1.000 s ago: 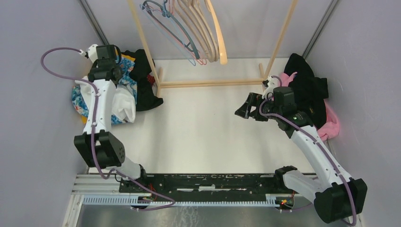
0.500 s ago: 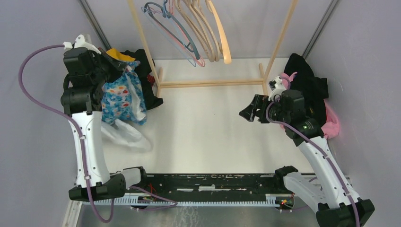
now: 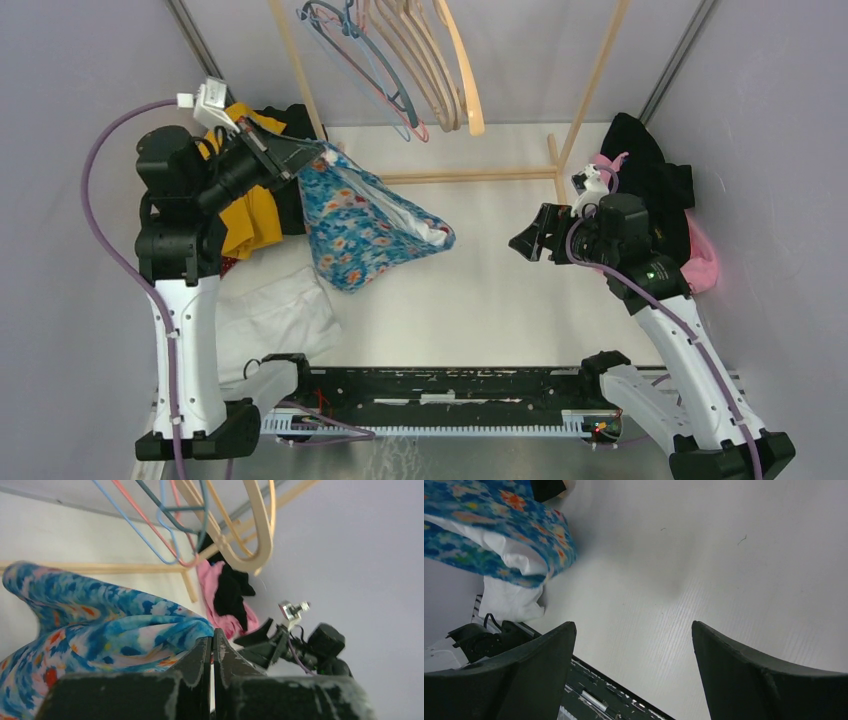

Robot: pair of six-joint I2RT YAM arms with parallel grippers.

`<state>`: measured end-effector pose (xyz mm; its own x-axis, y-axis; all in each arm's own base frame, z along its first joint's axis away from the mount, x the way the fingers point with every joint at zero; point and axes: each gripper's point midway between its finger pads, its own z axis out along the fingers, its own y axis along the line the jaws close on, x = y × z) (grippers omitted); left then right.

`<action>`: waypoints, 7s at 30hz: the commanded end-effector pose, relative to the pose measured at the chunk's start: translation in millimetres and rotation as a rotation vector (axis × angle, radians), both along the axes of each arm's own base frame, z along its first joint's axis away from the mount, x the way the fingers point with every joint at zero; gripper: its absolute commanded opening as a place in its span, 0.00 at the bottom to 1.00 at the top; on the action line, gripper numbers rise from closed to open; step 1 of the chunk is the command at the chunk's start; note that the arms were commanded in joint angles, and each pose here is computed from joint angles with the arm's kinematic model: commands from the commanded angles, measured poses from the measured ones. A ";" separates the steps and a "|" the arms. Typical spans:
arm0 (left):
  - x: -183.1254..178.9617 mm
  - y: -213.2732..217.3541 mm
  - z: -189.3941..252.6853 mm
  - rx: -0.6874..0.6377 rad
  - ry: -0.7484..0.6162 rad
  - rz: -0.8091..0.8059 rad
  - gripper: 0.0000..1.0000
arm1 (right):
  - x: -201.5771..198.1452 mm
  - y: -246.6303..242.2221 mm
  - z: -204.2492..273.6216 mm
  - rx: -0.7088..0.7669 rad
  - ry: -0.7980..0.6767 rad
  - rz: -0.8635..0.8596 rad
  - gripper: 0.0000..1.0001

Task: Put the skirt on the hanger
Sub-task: Place the skirt at the center of the board, then pick up the skirt from the center of the board, then place the skirt in the bin, then flatten out the skirt at the center of the board.

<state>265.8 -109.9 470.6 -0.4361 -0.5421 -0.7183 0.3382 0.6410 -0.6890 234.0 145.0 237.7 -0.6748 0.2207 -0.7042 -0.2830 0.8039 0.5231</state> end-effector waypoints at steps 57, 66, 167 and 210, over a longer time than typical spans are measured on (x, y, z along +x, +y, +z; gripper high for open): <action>-65.4 68.2 -357.1 0.426 0.884 0.863 0.99 | -54.0 15.7 2.5 -0.052 -0.082 0.190 0.86; -60.4 87.8 -412.3 0.420 1.086 0.928 0.99 | -62.0 16.6 -0.8 -0.035 -0.082 0.209 0.87; 36.6 75.1 -268.4 0.580 0.526 0.544 0.67 | 89.3 57.6 -160.7 -0.462 0.185 0.228 0.56; 21.1 59.4 -275.4 0.587 0.509 0.442 0.63 | 82.2 52.0 -179.7 -0.552 0.274 0.240 0.32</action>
